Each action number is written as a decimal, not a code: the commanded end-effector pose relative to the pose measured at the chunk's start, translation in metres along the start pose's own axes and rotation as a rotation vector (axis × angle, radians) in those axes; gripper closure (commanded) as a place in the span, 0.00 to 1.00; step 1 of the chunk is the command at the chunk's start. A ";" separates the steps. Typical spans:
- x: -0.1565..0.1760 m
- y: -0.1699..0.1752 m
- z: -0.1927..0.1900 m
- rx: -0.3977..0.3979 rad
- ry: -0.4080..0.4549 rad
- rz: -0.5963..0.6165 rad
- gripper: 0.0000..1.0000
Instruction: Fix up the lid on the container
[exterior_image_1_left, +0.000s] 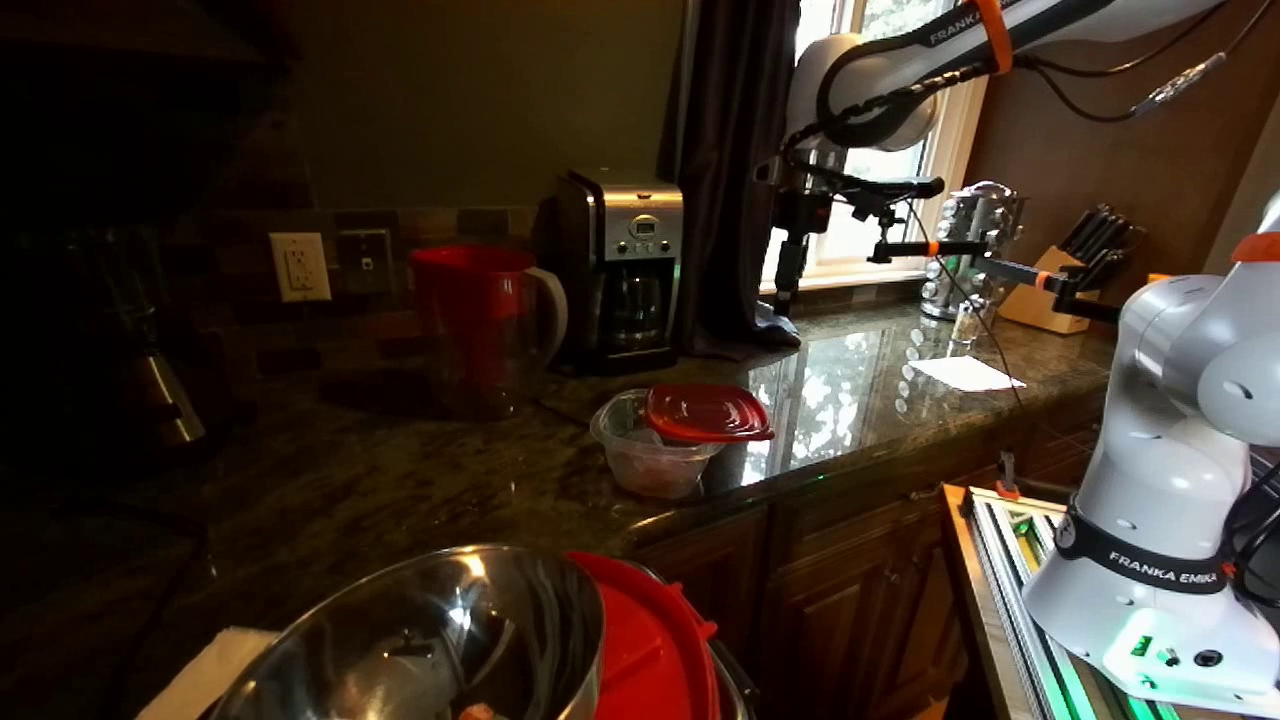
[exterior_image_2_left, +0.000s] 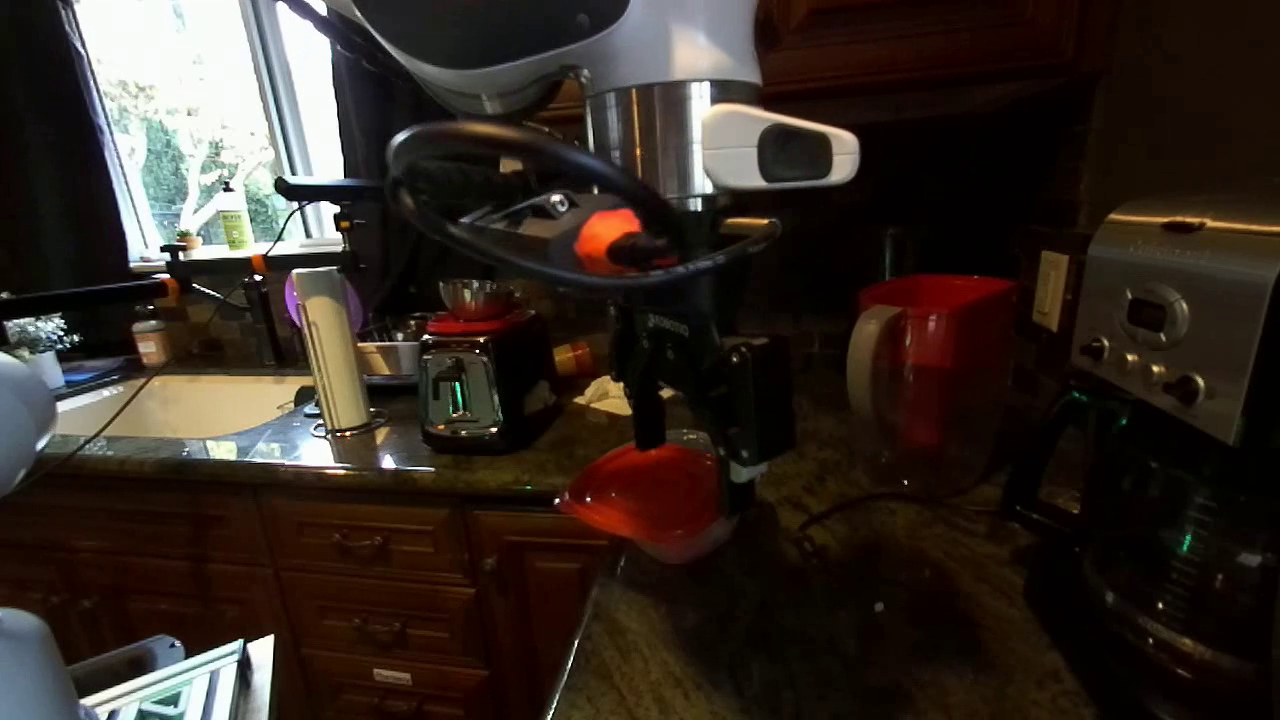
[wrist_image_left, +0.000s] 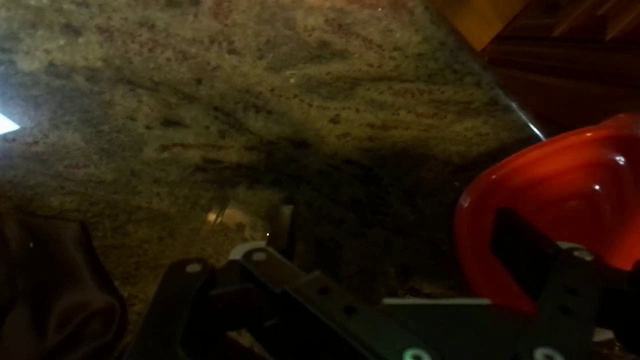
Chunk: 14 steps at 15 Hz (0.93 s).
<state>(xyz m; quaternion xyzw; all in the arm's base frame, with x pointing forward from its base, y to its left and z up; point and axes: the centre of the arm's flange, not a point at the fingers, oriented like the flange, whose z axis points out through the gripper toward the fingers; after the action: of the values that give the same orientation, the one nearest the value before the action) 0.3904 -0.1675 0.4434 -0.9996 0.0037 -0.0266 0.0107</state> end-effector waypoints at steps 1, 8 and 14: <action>-0.006 -0.030 -0.009 0.075 -0.042 0.169 0.00; -0.001 -0.050 -0.007 0.019 -0.083 0.131 0.00; 0.005 -0.076 0.006 0.160 -0.126 0.433 0.00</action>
<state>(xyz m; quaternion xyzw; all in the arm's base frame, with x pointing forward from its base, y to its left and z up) 0.3914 -0.1118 0.4460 -0.9860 0.1527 0.0238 0.0623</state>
